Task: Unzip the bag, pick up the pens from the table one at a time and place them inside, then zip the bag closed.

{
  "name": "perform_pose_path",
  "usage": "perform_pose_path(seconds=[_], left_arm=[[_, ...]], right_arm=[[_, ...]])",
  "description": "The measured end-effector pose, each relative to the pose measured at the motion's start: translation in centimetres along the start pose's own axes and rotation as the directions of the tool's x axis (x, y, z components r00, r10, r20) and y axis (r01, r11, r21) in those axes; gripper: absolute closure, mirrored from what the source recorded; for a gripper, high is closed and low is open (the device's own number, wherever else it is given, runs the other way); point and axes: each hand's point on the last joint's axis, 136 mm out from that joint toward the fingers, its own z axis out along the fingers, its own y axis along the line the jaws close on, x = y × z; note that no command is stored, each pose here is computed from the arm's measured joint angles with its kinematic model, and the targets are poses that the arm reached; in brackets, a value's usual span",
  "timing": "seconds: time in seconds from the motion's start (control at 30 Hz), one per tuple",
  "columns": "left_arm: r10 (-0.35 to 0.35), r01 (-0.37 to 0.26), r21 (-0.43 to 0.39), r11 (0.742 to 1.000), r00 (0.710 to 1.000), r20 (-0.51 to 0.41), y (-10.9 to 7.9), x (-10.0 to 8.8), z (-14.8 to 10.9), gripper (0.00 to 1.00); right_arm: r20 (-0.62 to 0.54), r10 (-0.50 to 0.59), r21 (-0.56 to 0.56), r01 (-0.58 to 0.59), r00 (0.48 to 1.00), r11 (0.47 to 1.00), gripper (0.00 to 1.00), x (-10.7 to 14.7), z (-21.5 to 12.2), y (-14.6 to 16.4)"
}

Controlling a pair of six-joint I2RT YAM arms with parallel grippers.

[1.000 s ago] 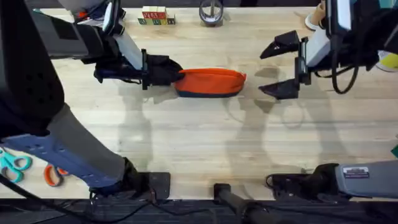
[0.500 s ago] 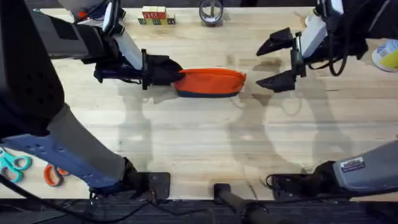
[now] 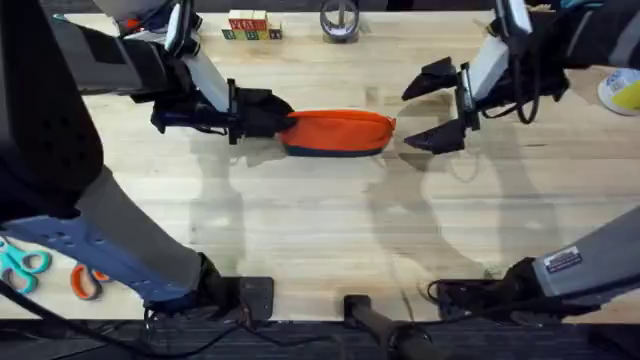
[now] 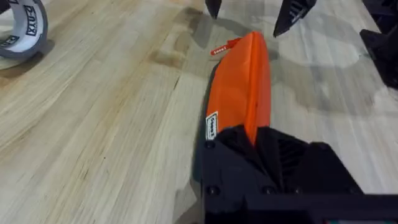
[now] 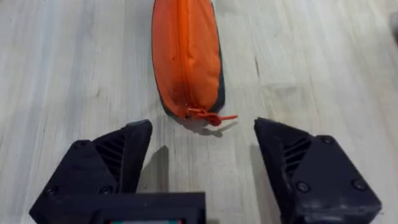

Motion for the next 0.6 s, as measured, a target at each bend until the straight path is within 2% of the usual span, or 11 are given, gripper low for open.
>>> perform_pose_path(seconds=[0.6], left_arm=[[0.0,0.0,0.0,1.0,1.0,0.0,0.0,0.0,0.0,0.959]], right_arm=[[0.001,-0.06,-0.005,0.06,0.998,0.998,0.005,-0.2,1.4,-0.5]])
